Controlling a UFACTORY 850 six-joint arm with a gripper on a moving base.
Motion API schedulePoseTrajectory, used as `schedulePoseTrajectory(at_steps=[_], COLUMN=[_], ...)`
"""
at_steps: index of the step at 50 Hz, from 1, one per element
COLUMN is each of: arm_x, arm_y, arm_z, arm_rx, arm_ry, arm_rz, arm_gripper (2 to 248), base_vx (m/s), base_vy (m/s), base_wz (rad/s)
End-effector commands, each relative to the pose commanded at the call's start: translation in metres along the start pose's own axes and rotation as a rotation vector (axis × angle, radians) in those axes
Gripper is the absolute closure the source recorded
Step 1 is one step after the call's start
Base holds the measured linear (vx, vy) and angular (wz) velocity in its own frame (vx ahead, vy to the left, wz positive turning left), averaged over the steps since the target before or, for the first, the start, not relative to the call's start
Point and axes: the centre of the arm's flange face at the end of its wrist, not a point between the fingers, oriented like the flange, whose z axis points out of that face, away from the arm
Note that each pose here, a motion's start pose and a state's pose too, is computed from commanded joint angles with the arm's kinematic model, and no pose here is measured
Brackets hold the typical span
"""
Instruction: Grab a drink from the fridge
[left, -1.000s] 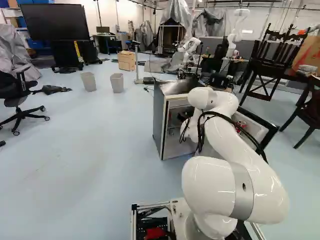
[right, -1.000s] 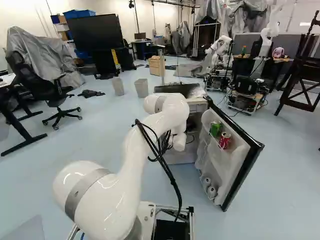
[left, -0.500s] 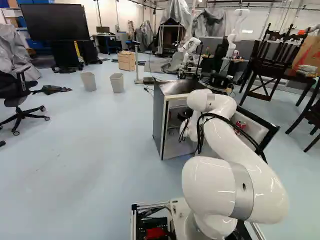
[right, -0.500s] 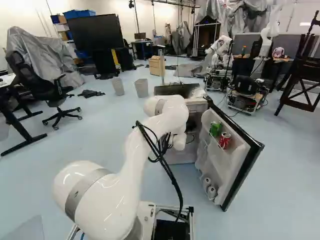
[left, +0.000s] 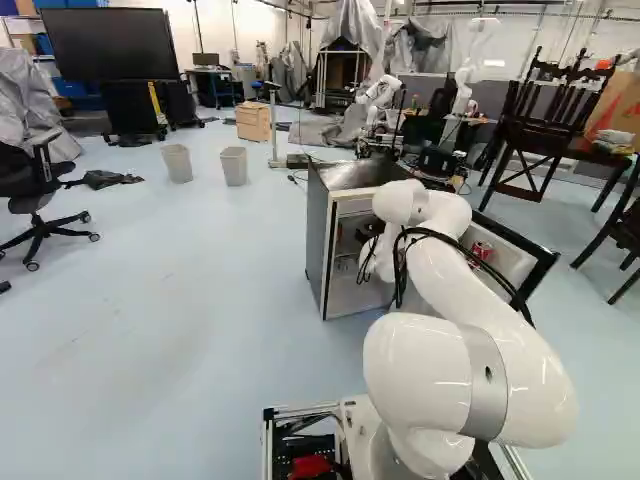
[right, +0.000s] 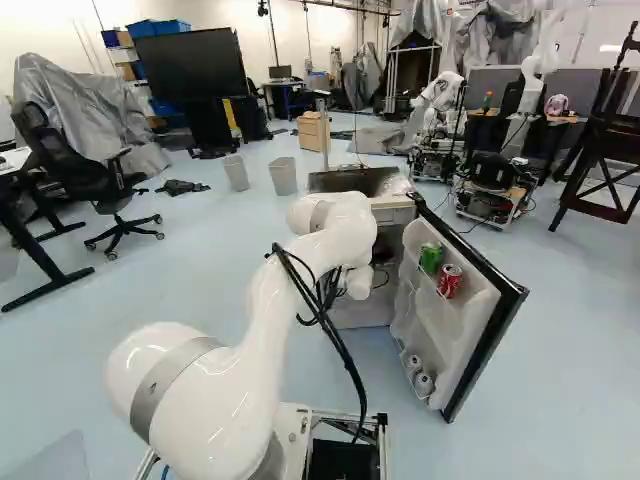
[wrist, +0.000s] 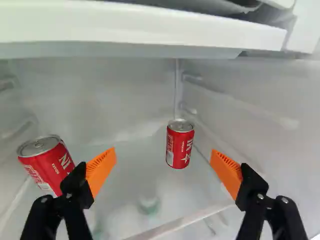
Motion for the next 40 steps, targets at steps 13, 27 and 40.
schedulePoseTrajectory(at_steps=[13, 27, 40], arm_x=[-0.004, -0.006, -0.008], arm_y=[-0.001, -0.002, -0.003], arm_z=[0.006, 0.012, 0.018], arm_rx=[0.001, 0.003, 0.005], arm_ry=[-0.008, 0.005, 0.018], arm_rz=[-0.002, -0.005, -0.008], arm_gripper=[3, 3, 3], base_vx=[0.000, 0.000, 0.000], base_vy=[0.000, 0.000, 0.000], base_wz=[0.000, 0.000, 0.000])
